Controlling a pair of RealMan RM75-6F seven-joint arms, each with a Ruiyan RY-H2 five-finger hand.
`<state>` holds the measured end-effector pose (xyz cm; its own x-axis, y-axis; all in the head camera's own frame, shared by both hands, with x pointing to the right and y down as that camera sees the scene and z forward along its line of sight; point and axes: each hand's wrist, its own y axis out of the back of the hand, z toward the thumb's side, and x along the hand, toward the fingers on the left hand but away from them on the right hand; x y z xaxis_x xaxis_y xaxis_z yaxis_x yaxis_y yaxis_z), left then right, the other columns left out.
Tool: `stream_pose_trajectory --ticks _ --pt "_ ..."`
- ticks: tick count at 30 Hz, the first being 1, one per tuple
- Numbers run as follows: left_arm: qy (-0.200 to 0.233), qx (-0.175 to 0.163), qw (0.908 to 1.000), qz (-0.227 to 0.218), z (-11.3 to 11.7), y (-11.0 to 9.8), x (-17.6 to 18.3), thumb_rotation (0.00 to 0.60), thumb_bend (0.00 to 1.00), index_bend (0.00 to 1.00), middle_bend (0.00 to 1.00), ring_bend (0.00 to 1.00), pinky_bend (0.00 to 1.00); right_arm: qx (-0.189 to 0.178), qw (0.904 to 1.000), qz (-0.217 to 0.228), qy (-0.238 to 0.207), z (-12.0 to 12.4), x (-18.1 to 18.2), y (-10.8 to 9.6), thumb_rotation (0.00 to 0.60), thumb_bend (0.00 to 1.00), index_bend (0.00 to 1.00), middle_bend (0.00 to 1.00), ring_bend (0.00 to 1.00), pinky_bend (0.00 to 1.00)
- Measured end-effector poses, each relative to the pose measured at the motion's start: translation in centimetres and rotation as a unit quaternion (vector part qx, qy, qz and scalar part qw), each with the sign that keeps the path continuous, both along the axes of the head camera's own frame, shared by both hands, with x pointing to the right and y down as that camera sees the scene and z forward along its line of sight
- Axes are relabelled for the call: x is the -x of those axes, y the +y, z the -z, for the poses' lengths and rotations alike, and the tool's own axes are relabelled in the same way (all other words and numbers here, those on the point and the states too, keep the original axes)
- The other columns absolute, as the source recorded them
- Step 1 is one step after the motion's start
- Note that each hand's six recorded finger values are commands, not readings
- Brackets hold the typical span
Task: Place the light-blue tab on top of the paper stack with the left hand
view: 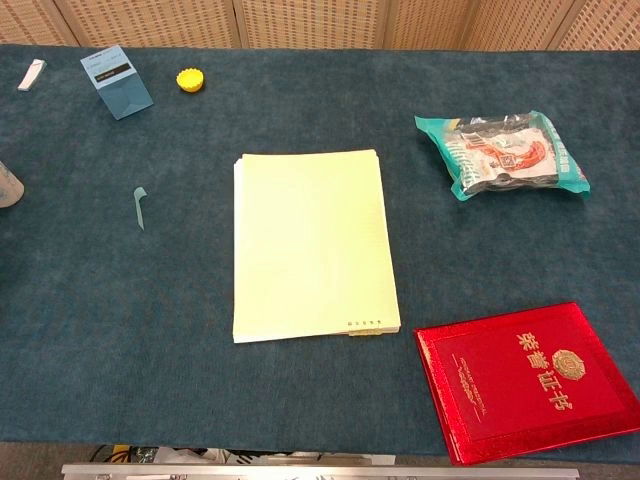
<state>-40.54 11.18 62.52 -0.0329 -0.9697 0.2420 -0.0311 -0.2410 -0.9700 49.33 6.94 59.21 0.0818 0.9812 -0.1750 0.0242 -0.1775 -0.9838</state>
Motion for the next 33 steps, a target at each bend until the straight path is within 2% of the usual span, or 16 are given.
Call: stream_pose_trajectory --ticks 10,13,16,20,26,31,33 --pt "0.003 -0.003 0.9998 -0.021 0.2 -0.1 -0.6 0.6 0.35 0.19 0.25 0.24 0.23 -0.007 1.0 0.005 -0.002 0.6 0.0 -0.2 0.6 0.21 0.24 0.38 0.39 0.51" --pt "0.003 0.003 0.9993 -0.037 0.2 -0.3 -0.9 0.6 0.35 0.19 0.3 0.27 0.25 -0.014 0.9999 0.008 -0.001 1.0 0.2 -0.5 0.6 0.21 0.24 0.38 0.39 0.51" --pt "-0.001 0.007 0.9985 -0.055 0.3 -0.8 -1.4 0.6 0.35 0.19 0.37 0.37 0.33 -0.021 0.9997 0.012 0.001 1.5 0.5 -0.9 0.6 0.21 0.24 0.38 0.39 0.51" --pt "0.0 0.016 0.9965 -0.083 0.2 -1.6 -2.3 0.6 0.35 0.19 0.39 0.38 0.39 -0.028 0.9995 0.018 0.002 2.2 0.9 -1.5 0.6 0.21 0.24 0.38 0.39 0.51" --pt "0.013 0.026 0.9903 -0.136 0.0 -3.0 -4.0 0.6 0.35 0.19 0.46 0.45 0.5 -0.03 0.9992 0.025 0.003 2.9 1.6 -2.2 0.6 0.21 0.24 0.38 0.39 0.51" --pt "0.018 0.044 0.9807 -0.19 -0.8 -4.7 -5.6 0.6 0.35 0.21 0.58 0.59 0.68 -0.027 0.9993 0.027 0.003 3.2 1.8 -2.5 0.6 0.21 0.24 0.38 0.39 0.51" --pt "0.017 0.054 0.9755 -0.213 -1.3 -5.6 -6.3 0.6 0.35 0.25 0.7 0.71 0.8 -0.026 0.9993 0.027 0.002 3.3 1.8 -2.5 0.6 0.21 0.24 0.38 0.39 0.51"
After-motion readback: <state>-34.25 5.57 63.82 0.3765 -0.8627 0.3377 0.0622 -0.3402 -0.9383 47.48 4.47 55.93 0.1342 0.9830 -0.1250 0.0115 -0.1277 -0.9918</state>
